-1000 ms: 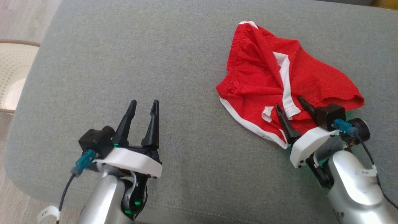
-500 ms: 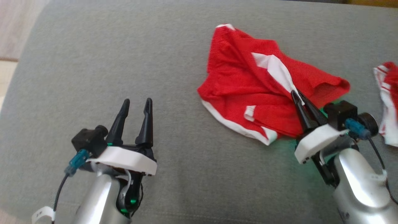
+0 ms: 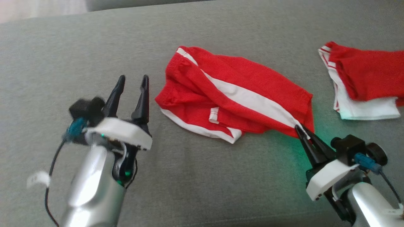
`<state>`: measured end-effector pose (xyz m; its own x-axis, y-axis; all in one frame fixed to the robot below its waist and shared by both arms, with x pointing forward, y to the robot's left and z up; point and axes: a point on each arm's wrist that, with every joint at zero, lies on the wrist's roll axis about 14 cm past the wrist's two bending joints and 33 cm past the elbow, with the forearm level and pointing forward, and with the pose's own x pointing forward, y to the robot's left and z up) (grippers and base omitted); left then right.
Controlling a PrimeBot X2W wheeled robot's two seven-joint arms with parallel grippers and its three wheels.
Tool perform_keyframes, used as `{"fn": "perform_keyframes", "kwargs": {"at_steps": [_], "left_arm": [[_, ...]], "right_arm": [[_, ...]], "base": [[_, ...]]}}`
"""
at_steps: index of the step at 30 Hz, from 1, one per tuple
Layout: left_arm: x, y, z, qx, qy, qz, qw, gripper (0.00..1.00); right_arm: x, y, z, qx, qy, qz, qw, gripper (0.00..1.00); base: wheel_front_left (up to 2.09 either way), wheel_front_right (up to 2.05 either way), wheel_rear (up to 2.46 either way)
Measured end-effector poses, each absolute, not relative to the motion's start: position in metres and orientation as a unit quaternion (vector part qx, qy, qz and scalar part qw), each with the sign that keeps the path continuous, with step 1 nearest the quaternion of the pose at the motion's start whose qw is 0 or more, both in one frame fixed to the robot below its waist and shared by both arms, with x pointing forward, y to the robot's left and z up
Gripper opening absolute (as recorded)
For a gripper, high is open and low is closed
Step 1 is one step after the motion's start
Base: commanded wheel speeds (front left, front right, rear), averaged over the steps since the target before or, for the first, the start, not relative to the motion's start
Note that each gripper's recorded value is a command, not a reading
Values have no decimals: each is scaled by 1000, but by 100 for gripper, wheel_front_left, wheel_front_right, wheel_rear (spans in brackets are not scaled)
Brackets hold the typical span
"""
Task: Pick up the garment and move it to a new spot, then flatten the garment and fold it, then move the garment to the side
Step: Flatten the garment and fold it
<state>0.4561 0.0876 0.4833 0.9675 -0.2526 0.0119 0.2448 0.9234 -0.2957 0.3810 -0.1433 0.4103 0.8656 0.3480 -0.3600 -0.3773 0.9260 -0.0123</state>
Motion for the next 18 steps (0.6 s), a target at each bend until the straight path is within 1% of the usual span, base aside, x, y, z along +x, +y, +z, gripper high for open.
{"fn": "perform_keyframes", "kwargs": {"at_steps": [6,9,12,14,18], "left_arm": [[483,48,465,-110,88,-214,967,100],[498,36,457,-104,132,-239,956,100],[507,18,456,-168,189,-257,933,100],[511,12,451,-156,226,-278,921,100],[529,18,453,-144,283,-292,902,100]], "right_arm": [[371,-155,402,-37,196,171,965,0],[375,-159,396,-40,203,167,964,0],[384,-162,396,-46,198,165,965,0],[386,-162,393,-49,199,165,965,0],[384,-159,383,-47,209,168,962,0]], "base": [[0,0,0],[0,0,0],[0,0,0],[0,0,0],[0,0,0]]}}
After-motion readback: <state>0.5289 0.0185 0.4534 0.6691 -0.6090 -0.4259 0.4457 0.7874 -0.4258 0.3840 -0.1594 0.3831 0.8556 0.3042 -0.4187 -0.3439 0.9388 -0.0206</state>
